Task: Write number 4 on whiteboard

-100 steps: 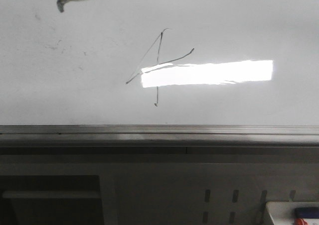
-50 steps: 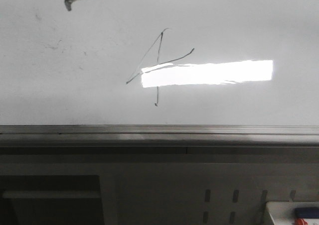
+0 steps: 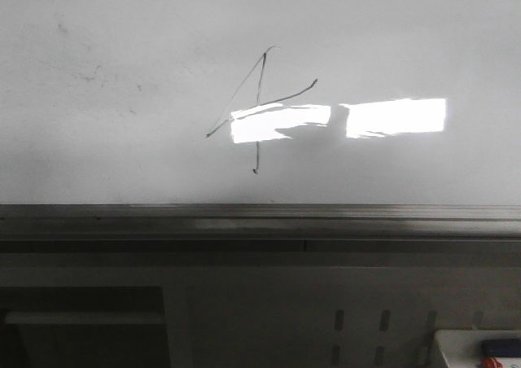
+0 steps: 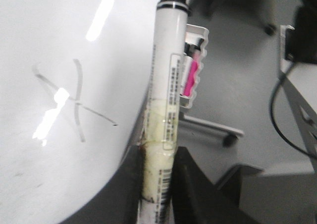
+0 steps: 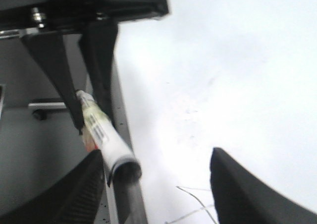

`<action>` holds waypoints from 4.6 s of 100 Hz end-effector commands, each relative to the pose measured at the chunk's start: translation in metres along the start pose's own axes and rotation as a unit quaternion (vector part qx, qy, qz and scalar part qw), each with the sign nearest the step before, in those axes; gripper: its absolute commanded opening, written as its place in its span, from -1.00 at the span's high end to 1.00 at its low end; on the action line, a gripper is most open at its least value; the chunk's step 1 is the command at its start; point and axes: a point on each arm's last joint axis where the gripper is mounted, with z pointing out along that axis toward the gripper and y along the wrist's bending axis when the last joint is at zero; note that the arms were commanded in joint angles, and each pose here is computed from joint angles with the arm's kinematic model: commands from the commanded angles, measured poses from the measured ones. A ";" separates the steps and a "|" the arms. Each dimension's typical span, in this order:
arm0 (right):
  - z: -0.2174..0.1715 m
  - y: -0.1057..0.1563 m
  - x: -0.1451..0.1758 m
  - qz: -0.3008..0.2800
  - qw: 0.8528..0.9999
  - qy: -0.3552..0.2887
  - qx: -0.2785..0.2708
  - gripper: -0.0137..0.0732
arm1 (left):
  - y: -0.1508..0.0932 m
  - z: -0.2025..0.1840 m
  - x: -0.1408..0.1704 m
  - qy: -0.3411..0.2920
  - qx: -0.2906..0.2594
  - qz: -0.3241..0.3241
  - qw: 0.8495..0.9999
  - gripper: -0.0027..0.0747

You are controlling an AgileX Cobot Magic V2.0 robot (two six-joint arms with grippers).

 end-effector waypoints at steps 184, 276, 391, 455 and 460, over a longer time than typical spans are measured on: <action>-0.037 -0.008 0.017 0.147 0.984 -0.026 0.101 0.81 | 0.059 0.094 0.075 -0.125 -0.343 -0.395 0.843 -0.21; -0.064 0.005 0.017 0.122 0.978 -0.069 0.155 0.81 | 0.018 -0.012 0.047 -0.276 -0.326 -0.257 0.867 0.12; -0.118 0.082 0.126 0.096 0.917 -0.196 0.333 0.81 | -0.056 -0.039 0.131 -0.344 -0.232 -0.163 0.895 0.98; -0.118 0.082 0.126 0.096 0.917 -0.196 0.333 0.81 | -0.049 -0.056 0.155 -0.320 -0.433 -0.122 0.834 0.98; -0.118 0.082 0.126 0.096 0.917 -0.196 0.333 0.81 | -0.049 -0.052 0.165 -0.299 -0.456 -0.128 0.828 0.98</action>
